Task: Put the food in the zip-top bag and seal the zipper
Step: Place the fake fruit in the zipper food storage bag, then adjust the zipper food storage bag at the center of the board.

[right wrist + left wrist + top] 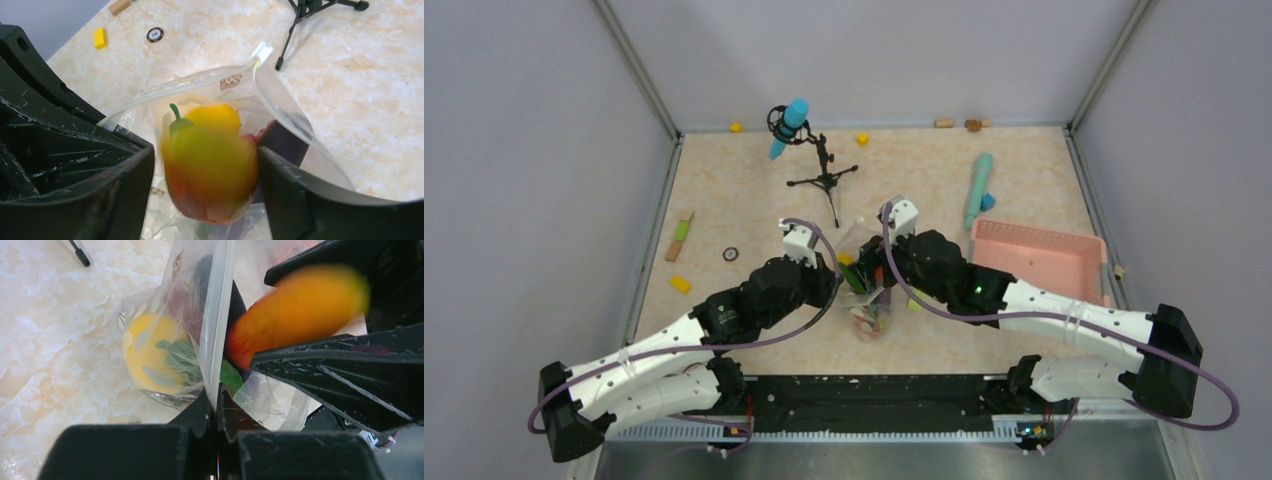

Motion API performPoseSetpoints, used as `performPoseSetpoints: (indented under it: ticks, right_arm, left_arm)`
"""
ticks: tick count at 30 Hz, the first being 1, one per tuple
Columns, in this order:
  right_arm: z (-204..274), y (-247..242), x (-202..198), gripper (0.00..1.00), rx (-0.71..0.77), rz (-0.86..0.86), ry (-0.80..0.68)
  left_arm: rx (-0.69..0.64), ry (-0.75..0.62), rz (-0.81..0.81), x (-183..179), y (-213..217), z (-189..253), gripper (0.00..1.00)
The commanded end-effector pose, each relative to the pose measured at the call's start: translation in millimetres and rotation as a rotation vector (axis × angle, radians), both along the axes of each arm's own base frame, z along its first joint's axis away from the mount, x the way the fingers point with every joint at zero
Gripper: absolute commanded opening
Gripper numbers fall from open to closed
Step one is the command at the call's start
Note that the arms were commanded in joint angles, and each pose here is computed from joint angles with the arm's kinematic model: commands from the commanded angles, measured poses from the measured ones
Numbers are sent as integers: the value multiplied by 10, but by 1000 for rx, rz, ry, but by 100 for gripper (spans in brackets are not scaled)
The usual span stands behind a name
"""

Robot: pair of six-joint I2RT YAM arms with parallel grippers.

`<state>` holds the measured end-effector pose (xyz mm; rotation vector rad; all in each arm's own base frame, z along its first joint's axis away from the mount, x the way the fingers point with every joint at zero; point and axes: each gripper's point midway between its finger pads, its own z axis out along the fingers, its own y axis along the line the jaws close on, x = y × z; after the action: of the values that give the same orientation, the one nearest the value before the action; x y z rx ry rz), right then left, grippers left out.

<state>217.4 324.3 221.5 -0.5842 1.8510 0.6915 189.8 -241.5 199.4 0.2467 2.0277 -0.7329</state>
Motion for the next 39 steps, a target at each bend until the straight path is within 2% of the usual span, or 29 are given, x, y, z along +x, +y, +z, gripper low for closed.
performPoseSetpoints:
  ticks: [1, 3, 15, 19, 22, 27, 29, 31, 34, 36, 37, 39]
  right_arm:
    - [334, 71, 17, 84, 60, -10, -43]
    - [364, 75, 0, 92, 65, 0, -48]
    - [697, -188, -162, 93, 161, 10, -112]
    - [733, -502, -64, 97, 210, -149, -112]
    - [611, -693, -20, 98, 159, -237, -89]
    - [421, -731, 59, 78, 97, -296, -67]
    - [318, -763, 139, 72, 77, -365, -47]
    - [165, -768, 215, 61, 52, -421, -32]
    - [58, -655, 263, 38, 40, -411, -31]
    - [99, -567, 292, 9, 40, -382, -55]
    - [141, -526, 310, 0, 37, -367, -73]
    - [278, -417, 349, 0, 41, -331, -118]
  left_arm:
    - [-44, -29, -13, 18, -63, 101, 0]
    - [-45, -30, -13, 17, -61, 107, 0]
    - [-42, -37, 1, 30, -29, 113, 0]
    - [-42, -35, 6, 39, -31, 106, 0]
    - [-39, -31, 1, 32, -40, 92, 0]
    - [-42, -30, 5, 34, -33, 96, 0]
    - [-47, -30, 8, 34, -31, 104, 0]
    - [-54, -28, 15, 38, -28, 107, 0]
    - [-63, -21, 31, 44, -13, 107, 0]
    - [-67, -19, 44, 50, 8, 119, 0]
    - [-72, -15, 53, 50, 23, 133, 0]
    - [-98, -21, 64, 47, 42, 226, 0]
